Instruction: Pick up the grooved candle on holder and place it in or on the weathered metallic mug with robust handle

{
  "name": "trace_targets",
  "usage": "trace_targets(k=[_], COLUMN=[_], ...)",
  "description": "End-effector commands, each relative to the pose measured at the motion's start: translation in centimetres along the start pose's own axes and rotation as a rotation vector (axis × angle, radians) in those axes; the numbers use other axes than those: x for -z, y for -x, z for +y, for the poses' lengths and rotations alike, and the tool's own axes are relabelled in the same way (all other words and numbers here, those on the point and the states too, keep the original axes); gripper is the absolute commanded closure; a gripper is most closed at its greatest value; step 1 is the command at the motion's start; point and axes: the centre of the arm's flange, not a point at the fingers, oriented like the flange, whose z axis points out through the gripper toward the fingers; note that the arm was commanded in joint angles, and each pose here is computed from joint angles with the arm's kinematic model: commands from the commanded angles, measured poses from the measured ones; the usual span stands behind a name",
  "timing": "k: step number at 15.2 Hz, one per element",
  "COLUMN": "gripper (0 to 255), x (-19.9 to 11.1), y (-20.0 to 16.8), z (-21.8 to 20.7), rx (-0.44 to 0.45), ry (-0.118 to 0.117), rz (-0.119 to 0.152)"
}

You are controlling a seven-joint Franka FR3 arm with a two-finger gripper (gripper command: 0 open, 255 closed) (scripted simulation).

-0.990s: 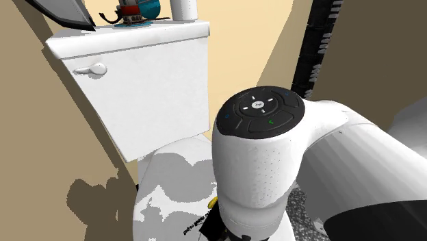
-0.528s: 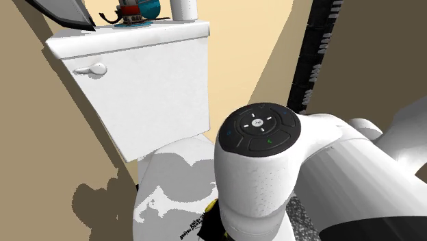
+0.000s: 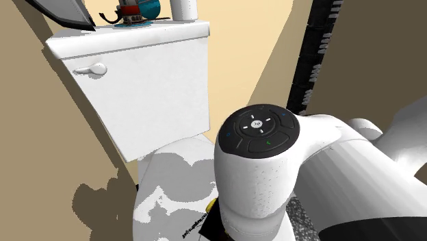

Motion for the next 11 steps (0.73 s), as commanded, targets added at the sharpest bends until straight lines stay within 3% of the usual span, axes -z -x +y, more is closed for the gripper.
trace_targets(k=[1,5,11], gripper=[0,0,0], x=[0.0,5.0,5.0], y=[0.0,0.0,0.0], z=[0.0,0.0,0.0], rx=[0.000,0.000,0.000], ry=[0.000,0.000,0.000], rz=[0.000,0.000,0.000])
